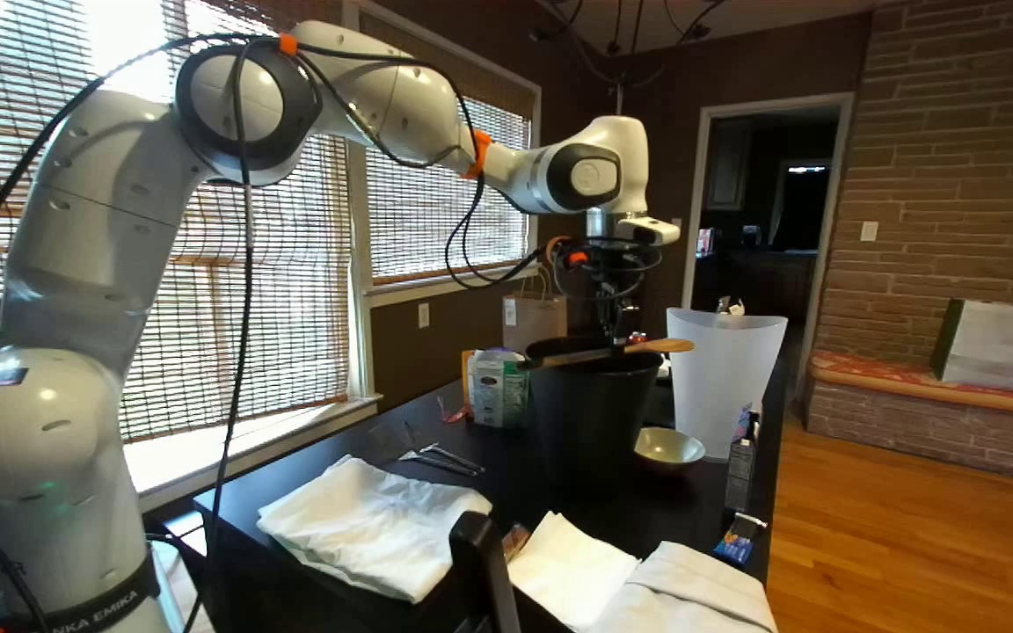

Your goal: Put the wooden spoon and paper towel on the black bucket

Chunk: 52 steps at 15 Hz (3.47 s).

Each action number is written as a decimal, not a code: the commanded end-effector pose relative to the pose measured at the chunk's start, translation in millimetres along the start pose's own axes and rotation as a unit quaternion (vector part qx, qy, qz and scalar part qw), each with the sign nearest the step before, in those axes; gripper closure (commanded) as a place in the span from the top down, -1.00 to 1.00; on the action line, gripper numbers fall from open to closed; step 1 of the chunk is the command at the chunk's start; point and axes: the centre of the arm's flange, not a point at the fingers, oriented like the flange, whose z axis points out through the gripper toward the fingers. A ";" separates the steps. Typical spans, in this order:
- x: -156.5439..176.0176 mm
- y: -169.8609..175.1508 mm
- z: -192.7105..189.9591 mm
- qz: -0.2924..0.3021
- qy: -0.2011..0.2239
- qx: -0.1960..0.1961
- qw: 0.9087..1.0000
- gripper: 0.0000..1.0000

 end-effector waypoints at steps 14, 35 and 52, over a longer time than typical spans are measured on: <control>-0.9 -127.1 11.1 0.166 -0.028 0.043 0.985 -0.85; 34.5 -168.3 48.6 0.245 -0.013 0.063 0.967 -0.85; 30.3 -155.0 27.0 0.226 0.000 0.079 0.971 0.98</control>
